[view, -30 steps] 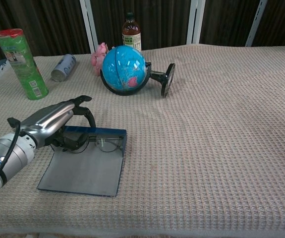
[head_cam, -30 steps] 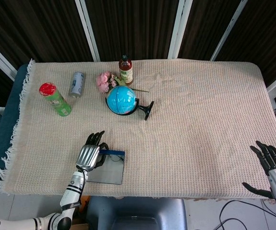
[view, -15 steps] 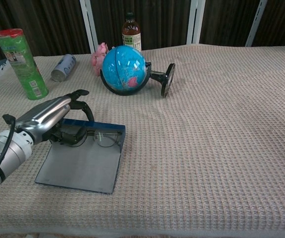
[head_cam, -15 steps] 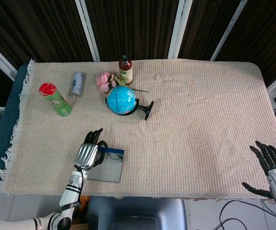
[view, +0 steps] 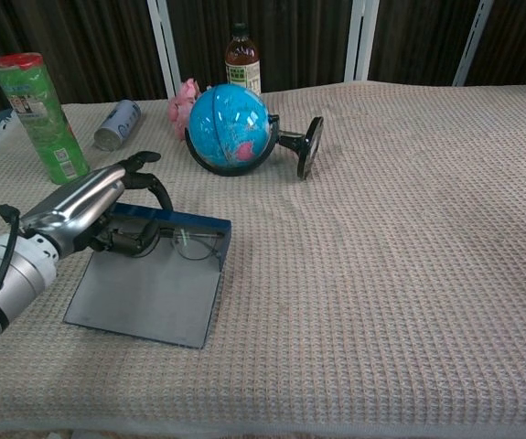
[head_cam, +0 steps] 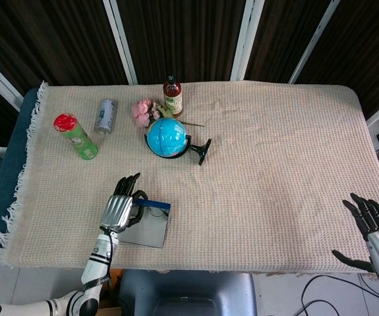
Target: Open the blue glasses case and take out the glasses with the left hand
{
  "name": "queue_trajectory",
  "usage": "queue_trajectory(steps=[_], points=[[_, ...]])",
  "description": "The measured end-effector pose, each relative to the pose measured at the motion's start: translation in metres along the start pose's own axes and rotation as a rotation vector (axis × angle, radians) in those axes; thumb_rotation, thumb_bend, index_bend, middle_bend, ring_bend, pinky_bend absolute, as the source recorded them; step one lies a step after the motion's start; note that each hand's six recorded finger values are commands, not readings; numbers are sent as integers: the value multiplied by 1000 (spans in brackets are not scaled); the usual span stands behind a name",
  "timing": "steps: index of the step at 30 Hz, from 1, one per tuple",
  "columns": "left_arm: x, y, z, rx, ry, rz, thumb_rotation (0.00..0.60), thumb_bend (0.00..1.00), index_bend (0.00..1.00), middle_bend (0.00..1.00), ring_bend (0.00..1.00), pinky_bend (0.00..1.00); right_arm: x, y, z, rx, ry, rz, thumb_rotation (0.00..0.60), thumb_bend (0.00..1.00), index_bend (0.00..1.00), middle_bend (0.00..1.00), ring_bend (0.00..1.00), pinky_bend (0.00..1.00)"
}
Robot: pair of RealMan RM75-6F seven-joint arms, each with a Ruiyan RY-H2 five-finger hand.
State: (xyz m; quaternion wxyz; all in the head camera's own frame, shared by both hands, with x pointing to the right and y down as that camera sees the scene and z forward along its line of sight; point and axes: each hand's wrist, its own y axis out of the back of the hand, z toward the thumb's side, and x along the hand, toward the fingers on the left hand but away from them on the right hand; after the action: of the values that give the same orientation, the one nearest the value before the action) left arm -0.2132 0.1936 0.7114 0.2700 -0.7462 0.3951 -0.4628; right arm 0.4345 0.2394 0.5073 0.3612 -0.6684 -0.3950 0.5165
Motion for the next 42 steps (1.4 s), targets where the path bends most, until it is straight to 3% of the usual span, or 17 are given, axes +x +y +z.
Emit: queue_trajectory(steps=[10,19,42], points=[[0,8,1,-49,-11,67,600,547,529,0,0,0,0,0,1,2,1,1,600,176,0,0,0,0],[0,2,0,-127,6,107,600,555,538,0,0,0,1,0,1,0,4,-1,600,176,0,0,0,0],[6,6,-3,-175,23,166,600,558,543,0,0,0,1,1,1,-1,4,-5,600,176,0,0,0,0]])
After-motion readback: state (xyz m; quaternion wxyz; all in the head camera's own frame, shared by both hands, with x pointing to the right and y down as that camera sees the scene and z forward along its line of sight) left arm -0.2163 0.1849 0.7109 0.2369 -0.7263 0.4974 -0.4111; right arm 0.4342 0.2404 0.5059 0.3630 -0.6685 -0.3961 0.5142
